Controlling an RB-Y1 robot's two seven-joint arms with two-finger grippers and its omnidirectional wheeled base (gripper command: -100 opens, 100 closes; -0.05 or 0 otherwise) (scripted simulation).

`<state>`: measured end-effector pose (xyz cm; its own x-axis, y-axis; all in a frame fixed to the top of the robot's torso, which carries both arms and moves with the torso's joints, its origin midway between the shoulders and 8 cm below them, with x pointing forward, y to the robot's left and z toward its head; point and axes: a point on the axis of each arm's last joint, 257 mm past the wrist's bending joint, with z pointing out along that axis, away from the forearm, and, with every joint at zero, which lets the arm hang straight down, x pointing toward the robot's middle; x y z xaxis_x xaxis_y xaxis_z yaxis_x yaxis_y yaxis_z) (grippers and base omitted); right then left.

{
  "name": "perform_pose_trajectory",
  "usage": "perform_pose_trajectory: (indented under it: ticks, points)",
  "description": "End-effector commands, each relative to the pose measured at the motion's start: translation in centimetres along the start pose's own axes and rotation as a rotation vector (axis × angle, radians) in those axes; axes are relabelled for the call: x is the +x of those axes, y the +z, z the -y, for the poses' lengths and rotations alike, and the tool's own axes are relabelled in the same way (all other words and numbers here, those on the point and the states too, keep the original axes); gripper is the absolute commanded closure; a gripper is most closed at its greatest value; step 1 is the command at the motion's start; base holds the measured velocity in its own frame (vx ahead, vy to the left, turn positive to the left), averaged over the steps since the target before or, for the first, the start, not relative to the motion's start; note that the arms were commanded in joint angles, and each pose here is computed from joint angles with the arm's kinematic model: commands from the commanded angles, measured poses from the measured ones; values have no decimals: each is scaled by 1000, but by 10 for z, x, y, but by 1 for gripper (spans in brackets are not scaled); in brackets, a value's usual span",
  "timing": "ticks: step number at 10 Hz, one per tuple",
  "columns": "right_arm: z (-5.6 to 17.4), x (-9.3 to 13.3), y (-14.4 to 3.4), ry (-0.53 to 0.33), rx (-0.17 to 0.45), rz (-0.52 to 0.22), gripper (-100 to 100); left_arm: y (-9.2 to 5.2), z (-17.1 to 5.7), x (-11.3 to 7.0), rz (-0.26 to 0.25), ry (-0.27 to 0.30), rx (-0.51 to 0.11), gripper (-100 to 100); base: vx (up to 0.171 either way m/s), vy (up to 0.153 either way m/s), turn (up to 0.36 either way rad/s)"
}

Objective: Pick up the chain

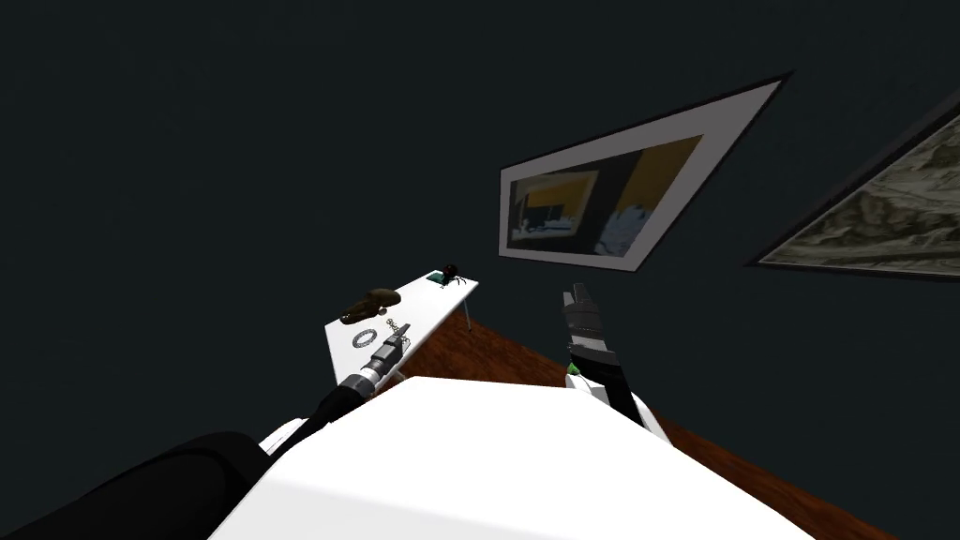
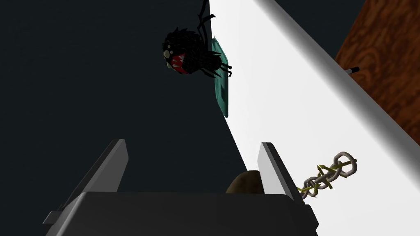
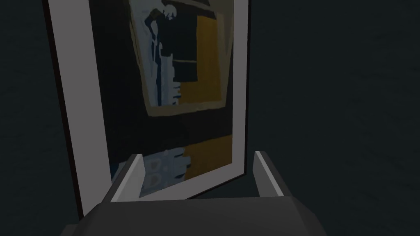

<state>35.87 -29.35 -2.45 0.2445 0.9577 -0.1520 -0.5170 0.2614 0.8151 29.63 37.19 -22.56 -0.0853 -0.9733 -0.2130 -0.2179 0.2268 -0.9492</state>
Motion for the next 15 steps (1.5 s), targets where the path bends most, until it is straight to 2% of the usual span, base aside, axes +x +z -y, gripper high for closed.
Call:
perform_pose_trajectory:
  ticks: [1,2,3,4,6,7,8,9,11,12,14,15]
  points:
    - [0,0,0,0,0,0,0,-9,-29,-7,-5,-19,-94,-100,3,22,-324]
    - [0,0,0,0,0,0,0,-8,-28,-7,-13,-9,-96,-100,4,26,-172]
    - [0,0,0,0,0,0,0,-19,-54,-12,-18,-21,-179,-100,5,24,-305]
    - [0,0,0,0,0,0,0,-19,-54,-12,-20,-19,-179,-100,5,28,-174]
    - [0,0,0,0,0,0,0,-47,-106,-22,-21,-39,-346,-100,20,42,-337]
    - [0,0,0,0,0,0,0,-47,-105,-23,-24,-35,-347,-100,22,47,-174]
    - [0,0,0,0,0,0,0,-63,-129,-29,-23,-40,-430,-100,43,41,-276]
    - [0,0,0,0,0,0,0,-63,-129,-29,-23,-40,-430,-100,30,42,-143]
    - [0,0,0,0,0,0,0,-100,-173,-43,-6,-58,-588,-100,43,51,-306]
    - [0,0,0,0,0,0,0,-99,-172,-44,-15,-46,-591,-100,42,58,-120]
    - [0,0,0,0,0,0,0,-138,-208,-61,6,-52,-738,-100,56,58,-259]
    - [0,0,0,0,0,0,0,-137,-207,-62,0,-42,-740,-100,50,70,-107]
